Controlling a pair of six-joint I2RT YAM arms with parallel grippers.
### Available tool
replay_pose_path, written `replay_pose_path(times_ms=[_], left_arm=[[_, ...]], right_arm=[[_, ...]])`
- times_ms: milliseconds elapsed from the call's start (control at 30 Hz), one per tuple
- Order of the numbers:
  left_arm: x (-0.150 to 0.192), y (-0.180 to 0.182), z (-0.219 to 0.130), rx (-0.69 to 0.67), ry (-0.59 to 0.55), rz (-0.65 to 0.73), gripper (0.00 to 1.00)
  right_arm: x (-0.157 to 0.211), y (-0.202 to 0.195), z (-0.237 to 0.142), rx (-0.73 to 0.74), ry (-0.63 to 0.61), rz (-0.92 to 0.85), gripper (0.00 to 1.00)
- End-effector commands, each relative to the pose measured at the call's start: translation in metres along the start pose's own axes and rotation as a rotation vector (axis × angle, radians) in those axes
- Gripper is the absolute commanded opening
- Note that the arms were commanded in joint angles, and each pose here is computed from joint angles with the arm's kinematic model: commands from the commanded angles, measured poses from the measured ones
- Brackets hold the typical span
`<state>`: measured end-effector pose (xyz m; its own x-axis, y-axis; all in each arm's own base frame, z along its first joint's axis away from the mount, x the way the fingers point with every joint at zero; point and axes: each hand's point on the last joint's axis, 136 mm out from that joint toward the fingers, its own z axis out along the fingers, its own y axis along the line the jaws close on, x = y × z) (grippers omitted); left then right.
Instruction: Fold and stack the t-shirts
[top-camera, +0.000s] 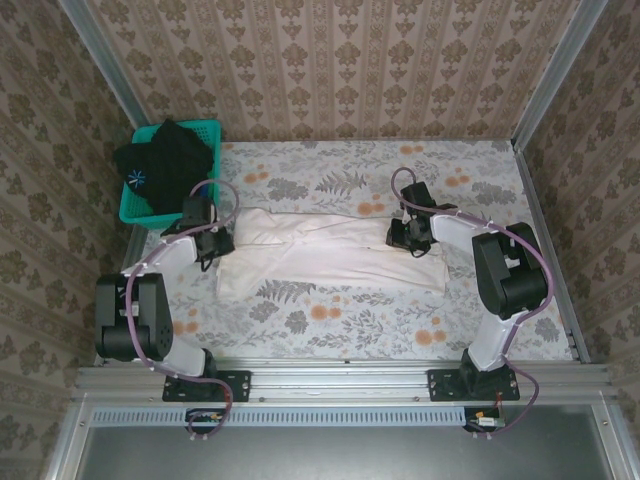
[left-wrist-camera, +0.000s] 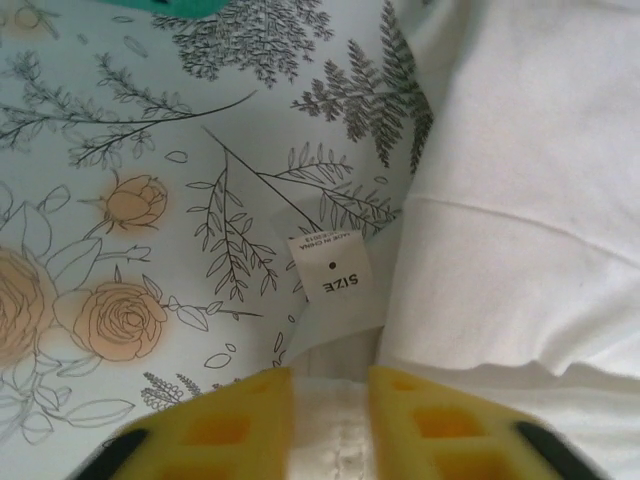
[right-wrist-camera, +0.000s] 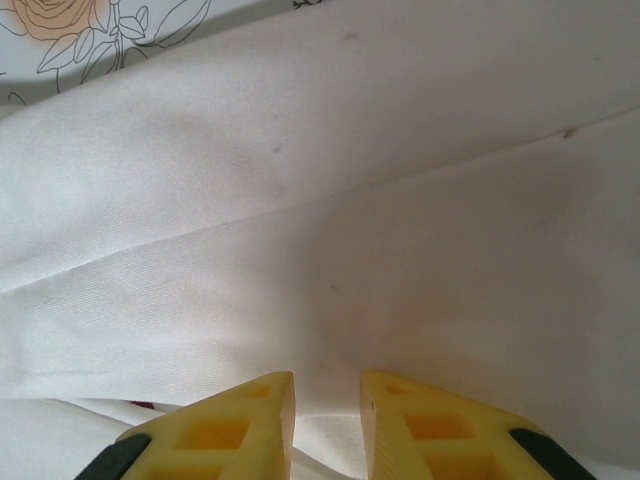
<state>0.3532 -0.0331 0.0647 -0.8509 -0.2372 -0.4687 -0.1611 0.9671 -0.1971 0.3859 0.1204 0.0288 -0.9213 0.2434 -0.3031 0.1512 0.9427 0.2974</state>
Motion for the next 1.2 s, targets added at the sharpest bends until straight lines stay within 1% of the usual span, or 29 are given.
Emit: replay_pose_path(times_ms=[0, 33, 100, 167, 200, 400, 433, 467, 533, 567, 633, 667, 733, 833, 900, 1000, 1100, 1167], left_arm=[[-0.003, 0.010, -0.003, -0.057, 0.001, 0.007, 0.36], [-0.003, 0.014, -0.002, -0.076, 0.003, 0.002, 0.39], [-0.002, 0.015, 0.000, -0.075, 0.009, 0.001, 0.38], [-0.001, 0.011, 0.004, -0.052, 0.018, 0.002, 0.30], [-0.001, 0.009, 0.005, -0.037, 0.021, 0.005, 0.29], [0.005, 0.003, 0.011, -0.002, 0.048, 0.010, 0.30], [0.006, 0.003, 0.012, -0.001, 0.052, 0.009, 0.28], [0.006, 0.003, 0.012, 0.003, 0.052, 0.010, 0.22], [0.006, 0.001, 0.011, 0.014, 0.046, 0.009, 0.16], [0.005, 0.000, 0.009, 0.020, 0.039, 0.007, 0.11], [0.003, -0.002, 0.005, 0.028, 0.029, 0.004, 0.05], [0.001, -0.003, 0.002, 0.033, 0.022, 0.005, 0.01], [-0.001, -0.006, -0.005, 0.045, 0.008, 0.003, 0.00], [-0.006, -0.009, -0.023, 0.047, -0.011, 0.004, 0.00], [-0.012, -0.014, -0.041, 0.043, -0.047, 0.021, 0.00], [-0.022, -0.026, -0.078, 0.011, -0.119, 0.085, 0.00], [-0.027, -0.047, -0.112, 0.020, -0.189, 0.165, 0.00], [-0.029, -0.072, -0.129, 0.069, -0.239, 0.240, 0.00]], right_arm=[[-0.001, 0.001, -0.004, 0.001, -0.007, -0.002, 0.27], [-0.002, 0.002, -0.004, -0.002, -0.009, -0.004, 0.26], [-0.002, 0.002, -0.003, -0.004, -0.006, -0.003, 0.26], [-0.002, 0.002, -0.003, -0.003, -0.005, -0.004, 0.26], [-0.003, 0.002, -0.003, -0.003, -0.007, -0.005, 0.26], [-0.004, 0.001, -0.002, 0.003, -0.005, -0.006, 0.26], [-0.004, 0.002, -0.003, 0.000, -0.006, -0.008, 0.26], [-0.005, 0.002, -0.003, 0.001, -0.008, -0.006, 0.27], [-0.005, 0.003, -0.004, 0.000, -0.009, -0.010, 0.26], [-0.006, 0.003, -0.004, 0.000, -0.011, -0.009, 0.26], [-0.006, 0.003, -0.004, -0.002, -0.010, -0.009, 0.26], [-0.006, 0.003, -0.004, -0.002, -0.010, -0.010, 0.26], [-0.007, 0.004, -0.004, -0.004, -0.012, -0.012, 0.26], [-0.006, 0.003, -0.004, 0.001, -0.011, -0.011, 0.26], [-0.007, 0.003, -0.006, -0.001, -0.015, -0.012, 0.26], [-0.010, 0.004, -0.010, -0.001, -0.027, -0.015, 0.27], [-0.012, 0.005, -0.013, -0.004, -0.034, -0.017, 0.26], [-0.013, 0.005, -0.013, -0.006, -0.035, -0.017, 0.27]])
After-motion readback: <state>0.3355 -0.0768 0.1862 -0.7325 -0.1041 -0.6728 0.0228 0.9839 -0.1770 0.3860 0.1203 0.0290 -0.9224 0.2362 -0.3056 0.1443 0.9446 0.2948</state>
